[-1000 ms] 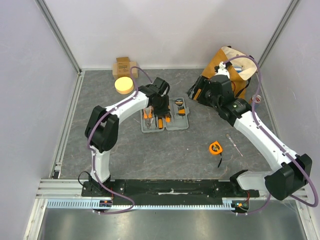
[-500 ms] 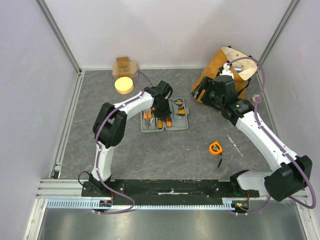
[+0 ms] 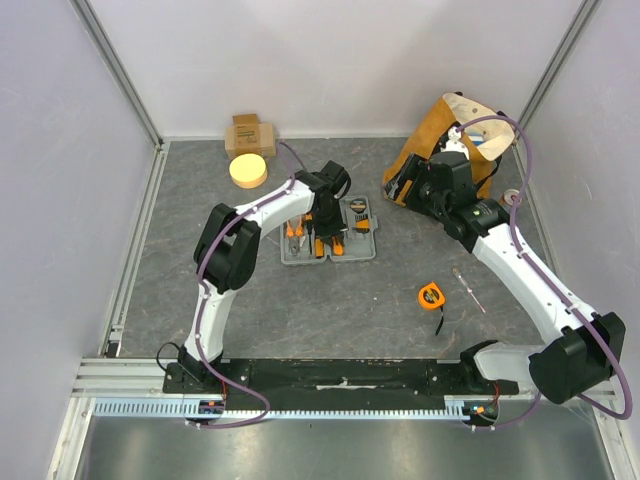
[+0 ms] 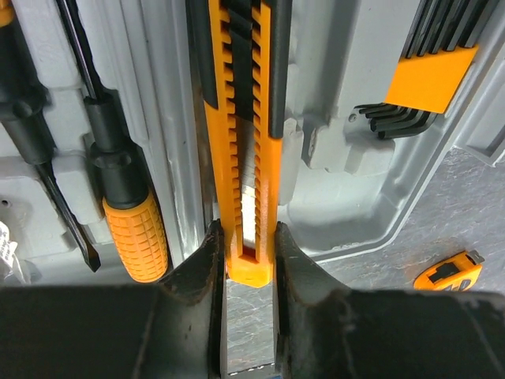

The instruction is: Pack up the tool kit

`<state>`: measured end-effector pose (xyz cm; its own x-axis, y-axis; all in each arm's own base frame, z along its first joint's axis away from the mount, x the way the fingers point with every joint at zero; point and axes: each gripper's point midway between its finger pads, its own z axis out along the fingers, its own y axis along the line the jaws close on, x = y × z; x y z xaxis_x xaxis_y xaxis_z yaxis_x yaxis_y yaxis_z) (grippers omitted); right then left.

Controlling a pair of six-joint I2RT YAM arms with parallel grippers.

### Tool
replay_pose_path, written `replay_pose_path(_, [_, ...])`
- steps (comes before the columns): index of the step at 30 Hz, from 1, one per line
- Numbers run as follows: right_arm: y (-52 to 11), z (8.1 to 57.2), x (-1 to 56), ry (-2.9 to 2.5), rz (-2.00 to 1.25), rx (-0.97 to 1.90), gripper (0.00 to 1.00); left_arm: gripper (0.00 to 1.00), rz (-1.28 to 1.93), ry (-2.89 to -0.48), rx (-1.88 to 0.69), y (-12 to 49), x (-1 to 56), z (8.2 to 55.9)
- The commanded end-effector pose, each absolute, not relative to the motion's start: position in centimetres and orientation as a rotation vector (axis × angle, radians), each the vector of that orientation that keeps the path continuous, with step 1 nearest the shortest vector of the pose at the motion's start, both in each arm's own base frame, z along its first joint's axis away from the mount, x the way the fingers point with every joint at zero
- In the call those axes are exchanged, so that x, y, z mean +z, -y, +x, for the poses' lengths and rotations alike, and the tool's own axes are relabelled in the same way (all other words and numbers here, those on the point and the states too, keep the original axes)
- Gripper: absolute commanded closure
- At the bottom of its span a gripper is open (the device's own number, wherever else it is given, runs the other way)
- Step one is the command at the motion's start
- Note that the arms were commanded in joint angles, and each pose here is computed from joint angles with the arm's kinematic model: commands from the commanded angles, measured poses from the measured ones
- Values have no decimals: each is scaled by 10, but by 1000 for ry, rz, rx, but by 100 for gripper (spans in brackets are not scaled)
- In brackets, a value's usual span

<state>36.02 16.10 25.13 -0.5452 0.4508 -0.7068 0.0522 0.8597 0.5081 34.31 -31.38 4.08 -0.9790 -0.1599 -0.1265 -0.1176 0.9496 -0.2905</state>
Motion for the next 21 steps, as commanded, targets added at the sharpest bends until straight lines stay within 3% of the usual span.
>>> replay_pose_path(1, [-159,359,262,-2068,373,563,21,74,-245,-2947,-373,311,51,349])
replay_pose_path(9, [-159,360,260,-2072,376,560,21,48,-219,-2908,-381,311,68,355])
replay_pose_path(16, [-158,360,259,-2076,346,544,21,50,-213,-2837,-385,308,94,363])
replay_pose_path(21, [-179,358,240,-2153,152,597,28,54,-204,-2686,-396,297,136,388])
